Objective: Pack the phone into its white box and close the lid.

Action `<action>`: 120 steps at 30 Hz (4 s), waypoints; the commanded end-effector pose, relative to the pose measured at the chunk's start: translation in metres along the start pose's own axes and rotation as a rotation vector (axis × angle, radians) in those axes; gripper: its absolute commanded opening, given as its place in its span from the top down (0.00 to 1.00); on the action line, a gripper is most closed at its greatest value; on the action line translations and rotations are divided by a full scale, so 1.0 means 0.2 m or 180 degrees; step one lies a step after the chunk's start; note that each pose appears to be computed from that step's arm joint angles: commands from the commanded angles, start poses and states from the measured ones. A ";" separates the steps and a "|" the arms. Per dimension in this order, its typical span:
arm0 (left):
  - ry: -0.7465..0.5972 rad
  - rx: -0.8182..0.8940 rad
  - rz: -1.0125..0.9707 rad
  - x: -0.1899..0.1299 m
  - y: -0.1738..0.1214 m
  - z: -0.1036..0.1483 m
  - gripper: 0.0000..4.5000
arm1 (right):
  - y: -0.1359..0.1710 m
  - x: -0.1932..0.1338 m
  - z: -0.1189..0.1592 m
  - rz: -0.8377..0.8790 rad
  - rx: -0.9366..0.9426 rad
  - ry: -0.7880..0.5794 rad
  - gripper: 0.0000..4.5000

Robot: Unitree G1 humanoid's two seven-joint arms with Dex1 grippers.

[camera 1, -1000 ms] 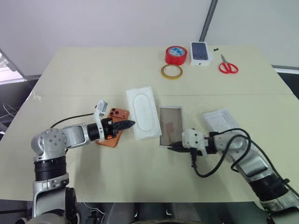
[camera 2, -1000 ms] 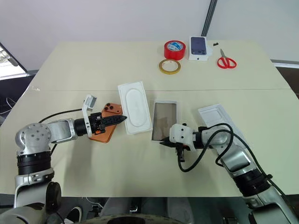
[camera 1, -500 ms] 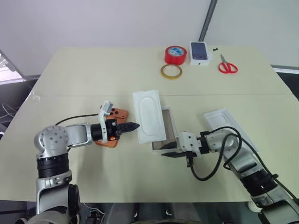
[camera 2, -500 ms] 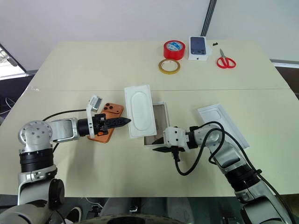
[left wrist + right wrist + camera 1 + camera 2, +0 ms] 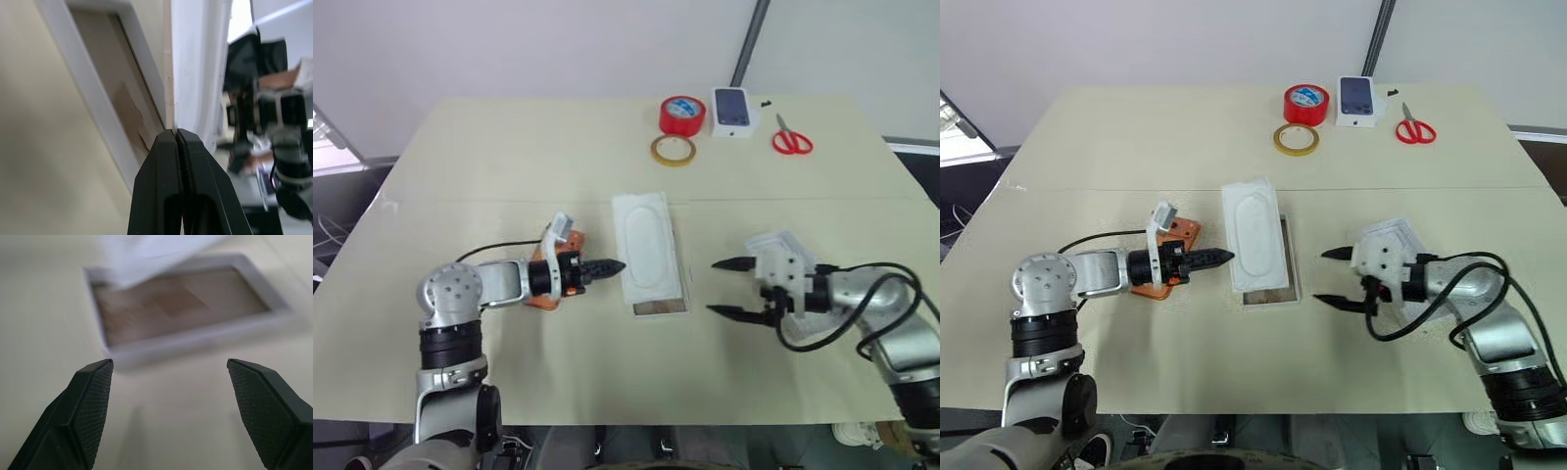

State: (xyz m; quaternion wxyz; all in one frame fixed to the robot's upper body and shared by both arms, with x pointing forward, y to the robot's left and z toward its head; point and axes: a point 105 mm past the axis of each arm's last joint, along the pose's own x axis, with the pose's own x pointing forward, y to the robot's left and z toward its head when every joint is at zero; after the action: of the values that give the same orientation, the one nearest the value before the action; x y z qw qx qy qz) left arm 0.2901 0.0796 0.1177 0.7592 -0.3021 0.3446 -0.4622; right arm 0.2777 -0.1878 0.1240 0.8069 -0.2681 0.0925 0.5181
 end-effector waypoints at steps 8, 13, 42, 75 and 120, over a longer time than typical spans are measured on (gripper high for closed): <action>-0.0022 -0.0037 0.0039 0.04 0.01 -0.01 0.80 | -0.08 0.03 0.07 -0.0265 -0.0148 -0.0251 0.12; -0.0196 -0.0011 0.0041 0.05 0.00 0.04 0.24 | -0.08 0.06 0.08 -0.0274 -0.0161 -0.0319 0.12; -0.1503 0.2611 0.0296 -0.43 0.01 0.26 0.00 | 0.04 0.59 0.11 0.0490 -0.0986 0.0235 1.00; -0.1533 0.2502 0.0410 -0.37 0.03 0.26 0.00 | -0.09 0.61 0.13 0.0274 -0.1224 0.0382 1.00; -0.0182 0.0456 0.0863 -0.67 0.40 0.20 0.00 | 0.19 1.08 0.42 0.0526 -0.1269 0.0228 1.00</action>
State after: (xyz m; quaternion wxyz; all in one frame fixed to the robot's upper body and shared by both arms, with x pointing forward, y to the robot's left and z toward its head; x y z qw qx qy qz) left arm 0.3197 0.2397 0.1143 0.8543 -0.2065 0.3057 -0.3662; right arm 0.3353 0.0369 0.1000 0.7128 -0.4046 0.0281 0.5722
